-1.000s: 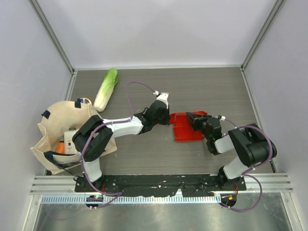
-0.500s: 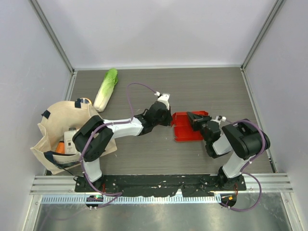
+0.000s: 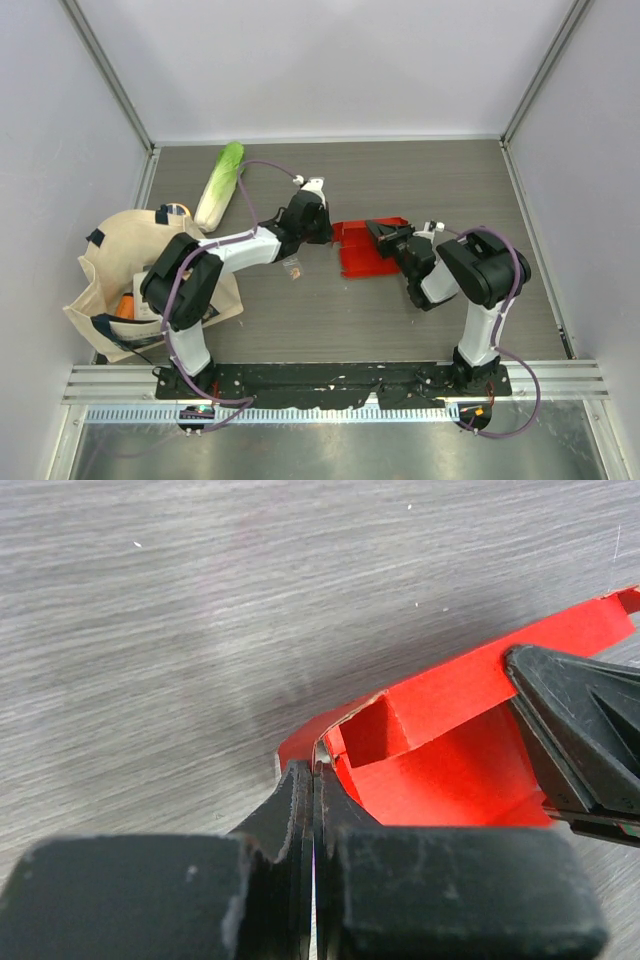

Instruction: Fold the paper box

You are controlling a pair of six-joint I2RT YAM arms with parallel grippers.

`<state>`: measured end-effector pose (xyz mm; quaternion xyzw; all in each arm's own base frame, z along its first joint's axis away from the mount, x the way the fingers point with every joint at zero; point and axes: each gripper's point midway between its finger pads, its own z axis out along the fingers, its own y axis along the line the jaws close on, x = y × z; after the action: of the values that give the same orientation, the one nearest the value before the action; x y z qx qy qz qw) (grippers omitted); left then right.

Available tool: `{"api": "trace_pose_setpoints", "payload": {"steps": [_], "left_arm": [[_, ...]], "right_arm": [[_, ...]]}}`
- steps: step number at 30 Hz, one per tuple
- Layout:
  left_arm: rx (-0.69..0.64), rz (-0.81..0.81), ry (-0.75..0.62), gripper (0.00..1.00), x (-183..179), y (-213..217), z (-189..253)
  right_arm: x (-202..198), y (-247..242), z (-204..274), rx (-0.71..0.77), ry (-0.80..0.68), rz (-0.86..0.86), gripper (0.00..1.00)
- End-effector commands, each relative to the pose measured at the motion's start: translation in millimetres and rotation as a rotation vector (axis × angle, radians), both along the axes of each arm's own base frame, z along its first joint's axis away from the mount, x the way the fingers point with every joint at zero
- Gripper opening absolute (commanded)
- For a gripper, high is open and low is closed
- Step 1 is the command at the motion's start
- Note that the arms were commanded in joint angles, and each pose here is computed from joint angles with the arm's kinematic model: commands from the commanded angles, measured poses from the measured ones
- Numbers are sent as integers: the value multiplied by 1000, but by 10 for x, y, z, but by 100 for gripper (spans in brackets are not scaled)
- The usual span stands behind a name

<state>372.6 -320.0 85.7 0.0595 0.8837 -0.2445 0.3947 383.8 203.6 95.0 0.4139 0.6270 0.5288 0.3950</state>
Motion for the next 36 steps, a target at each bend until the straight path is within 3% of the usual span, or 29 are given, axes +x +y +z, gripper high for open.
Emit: {"api": "trace_pose_setpoints", "payload": {"steps": [1, 9, 16, 20, 27, 31, 36], "left_arm": [[-131, -49, -38, 0, 52, -276, 372], [-237, -204, -62, 4, -176, -518, 451], [-296, -290, -107, 25, -285, -596, 545], [-263, -335, -137, 29, -328, -575, 543], [-145, -265, -160, 39, -359, -227, 405], [-86, -220, -190, 39, -406, 9, 322], [-29, -172, -256, 30, -447, 281, 331]], "right_arm": [[-50, 72, 641, 106, -268, 15, 1], [-189, 14, 624, 71, -266, 20, 1], [-207, -11, 676, 73, -278, 13, 1], [-241, -33, 670, 67, -275, 9, 1], [-235, -29, 669, 70, -275, 13, 1], [-237, -37, 649, 71, -268, 14, 1], [-237, -61, 663, 73, -271, 14, 1]]}}
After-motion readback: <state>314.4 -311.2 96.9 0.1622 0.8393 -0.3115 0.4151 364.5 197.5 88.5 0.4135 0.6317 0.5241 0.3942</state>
